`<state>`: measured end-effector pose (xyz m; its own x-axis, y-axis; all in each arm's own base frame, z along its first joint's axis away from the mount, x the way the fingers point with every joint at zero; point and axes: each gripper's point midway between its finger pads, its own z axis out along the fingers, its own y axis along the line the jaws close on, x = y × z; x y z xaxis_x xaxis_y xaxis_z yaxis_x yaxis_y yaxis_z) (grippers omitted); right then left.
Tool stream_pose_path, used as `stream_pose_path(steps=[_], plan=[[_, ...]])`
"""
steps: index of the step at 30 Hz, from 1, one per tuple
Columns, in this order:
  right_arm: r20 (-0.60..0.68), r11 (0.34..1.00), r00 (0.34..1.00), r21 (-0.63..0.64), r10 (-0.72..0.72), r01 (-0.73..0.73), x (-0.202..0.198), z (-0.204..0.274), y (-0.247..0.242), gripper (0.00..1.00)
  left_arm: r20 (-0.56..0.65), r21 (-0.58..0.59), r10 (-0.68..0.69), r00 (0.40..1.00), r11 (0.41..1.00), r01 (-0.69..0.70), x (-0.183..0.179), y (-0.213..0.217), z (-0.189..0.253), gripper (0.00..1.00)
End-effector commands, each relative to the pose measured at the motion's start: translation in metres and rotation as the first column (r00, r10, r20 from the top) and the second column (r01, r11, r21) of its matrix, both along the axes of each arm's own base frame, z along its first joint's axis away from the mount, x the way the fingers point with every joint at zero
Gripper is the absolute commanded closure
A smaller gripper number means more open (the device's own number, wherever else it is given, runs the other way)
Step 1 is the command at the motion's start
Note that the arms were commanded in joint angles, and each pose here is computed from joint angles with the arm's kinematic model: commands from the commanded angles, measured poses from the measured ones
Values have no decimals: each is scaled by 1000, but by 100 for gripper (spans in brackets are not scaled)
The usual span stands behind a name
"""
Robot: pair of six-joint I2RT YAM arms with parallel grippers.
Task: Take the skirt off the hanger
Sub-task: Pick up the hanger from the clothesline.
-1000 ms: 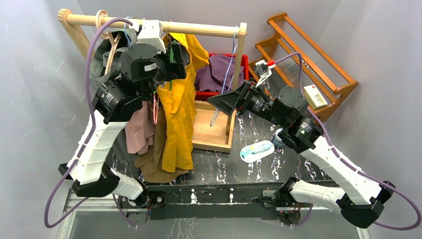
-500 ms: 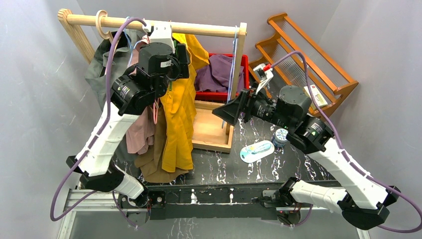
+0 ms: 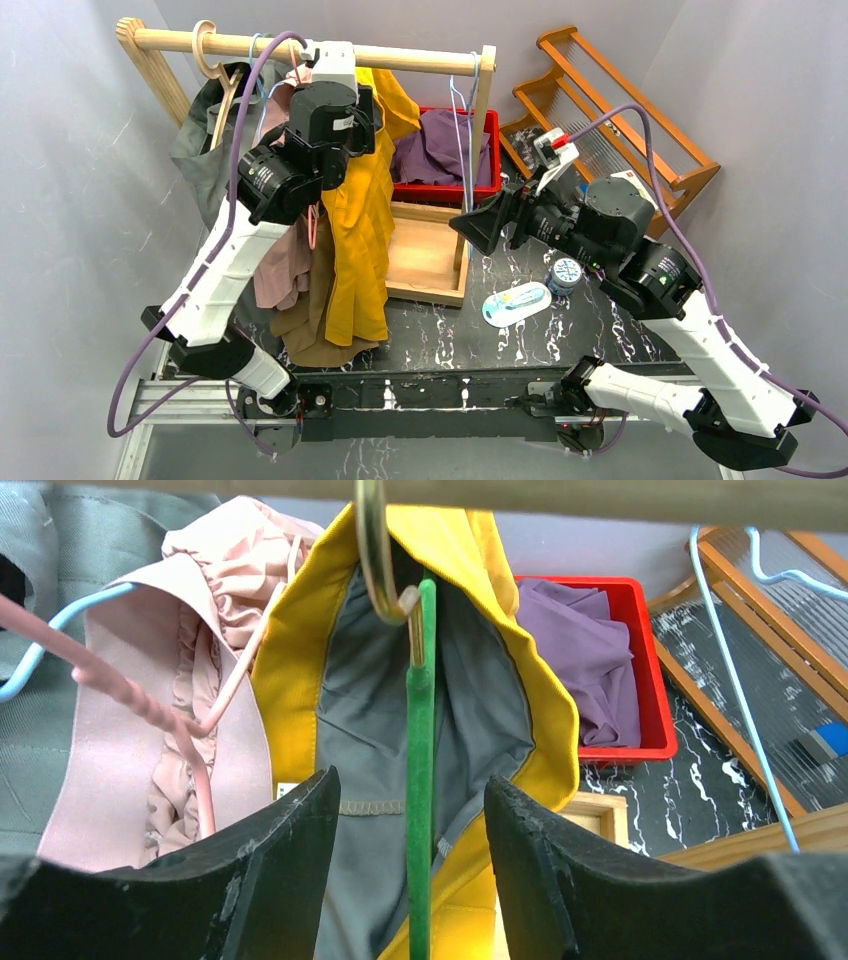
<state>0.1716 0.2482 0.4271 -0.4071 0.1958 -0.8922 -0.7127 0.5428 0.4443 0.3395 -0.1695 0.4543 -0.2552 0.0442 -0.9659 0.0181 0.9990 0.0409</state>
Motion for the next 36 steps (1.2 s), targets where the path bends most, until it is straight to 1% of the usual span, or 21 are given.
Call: stream_pose_path(steps=[1,4,7,10,11,14,17,19,22,24,27,28,30,31,34,36], plan=[[79,994,991,23,-105,104,9,24,-21,2,50,-3,28,998,1000,-28,6,12,20,48],[92,987,983,45,-157,154,12,27,-30,2,44,-10,22,999,1000,-22,11,8,20,54],[97,985,982,68,-165,159,10,32,-34,2,40,0,27,999,1000,-27,17,6,17,57],[93,983,980,68,-174,168,11,28,-35,2,46,-3,35,998,999,-35,22,8,17,66],[91,983,980,63,-178,173,13,27,-35,2,48,-9,28,998,1000,-28,22,6,18,67],[80,983,980,48,-180,177,14,25,-34,2,43,-29,-6,999,1000,7,21,0,19,75],[86,981,978,61,-188,183,15,25,-34,2,45,-27,-3,999,1000,4,20,2,21,82],[96,980,976,61,-194,188,17,24,-34,2,56,-36,-9,998,999,11,18,2,25,89],[100,980,975,40,-197,194,21,24,-32,2,85,-38,-17,996,999,20,19,2,34,92],[103,980,974,30,-201,199,23,23,-32,2,106,-40,-24,994,999,28,20,1,43,100],[111,972,966,47,-232,228,22,25,-40,2,129,-68,-61,990,995,70,18,-5,52,100],[117,969,962,40,-245,242,25,25,-42,2,158,-103,-121,980,985,138,11,-13,62,100],[96,939,935,-17,-340,343,38,24,-56,2,232,-161,-183,955,961,223,-7,-14,88,100],[122,923,920,-55,-372,381,43,21,-62,2,316,-199,-221,923,935,292,-27,-10,113,100],[134,921,917,-58,-376,386,45,21,-63,1,379,-207,-276,883,905,372,-45,-10,136,100],[125,920,917,-52,-379,388,45,20,-62,2,390,-204,-288,875,899,387,-53,-7,139,100]])
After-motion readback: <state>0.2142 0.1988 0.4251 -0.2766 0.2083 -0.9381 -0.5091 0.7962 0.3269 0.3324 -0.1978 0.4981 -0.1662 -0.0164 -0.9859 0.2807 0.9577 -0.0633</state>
